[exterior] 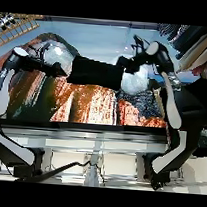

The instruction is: Fold the clothes and pants, and hang the long-sleeved shirts on hangers.

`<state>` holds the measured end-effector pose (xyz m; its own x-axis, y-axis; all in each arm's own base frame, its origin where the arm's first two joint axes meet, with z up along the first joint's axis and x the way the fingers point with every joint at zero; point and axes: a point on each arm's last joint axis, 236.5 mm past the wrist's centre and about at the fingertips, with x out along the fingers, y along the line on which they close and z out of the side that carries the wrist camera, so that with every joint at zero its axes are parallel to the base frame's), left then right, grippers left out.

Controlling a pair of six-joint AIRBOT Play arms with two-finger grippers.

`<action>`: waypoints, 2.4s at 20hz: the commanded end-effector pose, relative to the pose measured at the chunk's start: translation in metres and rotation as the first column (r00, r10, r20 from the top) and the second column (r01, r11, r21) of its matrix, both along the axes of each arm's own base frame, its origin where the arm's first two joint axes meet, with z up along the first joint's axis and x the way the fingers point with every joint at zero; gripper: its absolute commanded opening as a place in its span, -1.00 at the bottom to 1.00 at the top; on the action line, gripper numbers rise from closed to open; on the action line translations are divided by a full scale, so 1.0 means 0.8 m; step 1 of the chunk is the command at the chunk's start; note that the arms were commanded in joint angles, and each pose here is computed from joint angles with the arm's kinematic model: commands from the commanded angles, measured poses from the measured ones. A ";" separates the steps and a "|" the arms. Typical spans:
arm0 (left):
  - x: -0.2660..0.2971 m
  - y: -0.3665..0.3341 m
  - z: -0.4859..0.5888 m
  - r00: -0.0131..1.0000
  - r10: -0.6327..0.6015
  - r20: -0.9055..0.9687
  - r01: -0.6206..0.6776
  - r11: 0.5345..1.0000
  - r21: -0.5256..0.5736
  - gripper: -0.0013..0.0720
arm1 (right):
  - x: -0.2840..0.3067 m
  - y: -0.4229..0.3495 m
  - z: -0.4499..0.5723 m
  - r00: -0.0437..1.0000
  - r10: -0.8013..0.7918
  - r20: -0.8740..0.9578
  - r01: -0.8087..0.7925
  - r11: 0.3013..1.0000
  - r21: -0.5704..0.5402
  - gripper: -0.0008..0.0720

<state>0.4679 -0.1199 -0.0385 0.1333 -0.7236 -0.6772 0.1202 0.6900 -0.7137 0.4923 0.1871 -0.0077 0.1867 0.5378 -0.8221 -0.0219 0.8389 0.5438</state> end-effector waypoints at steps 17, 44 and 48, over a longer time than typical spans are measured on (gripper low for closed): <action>-0.067 -0.038 0.051 0.974 -0.176 -0.142 0.141 0.964 -0.226 -0.95 | 0.055 0.039 0.045 0.997 -0.068 -0.042 0.079 0.912 0.402 -0.92; -0.086 -0.042 0.081 0.963 -0.260 -0.069 0.238 0.943 -0.231 -0.95 | -0.423 -0.482 0.302 0.311 -0.932 0.185 0.924 0.251 -0.290 -0.92; -0.086 -0.042 0.081 0.963 -0.260 -0.070 0.238 0.943 -0.231 -0.95 | -0.467 -0.463 0.158 0.273 -0.950 -0.155 0.846 0.313 -0.431 -0.92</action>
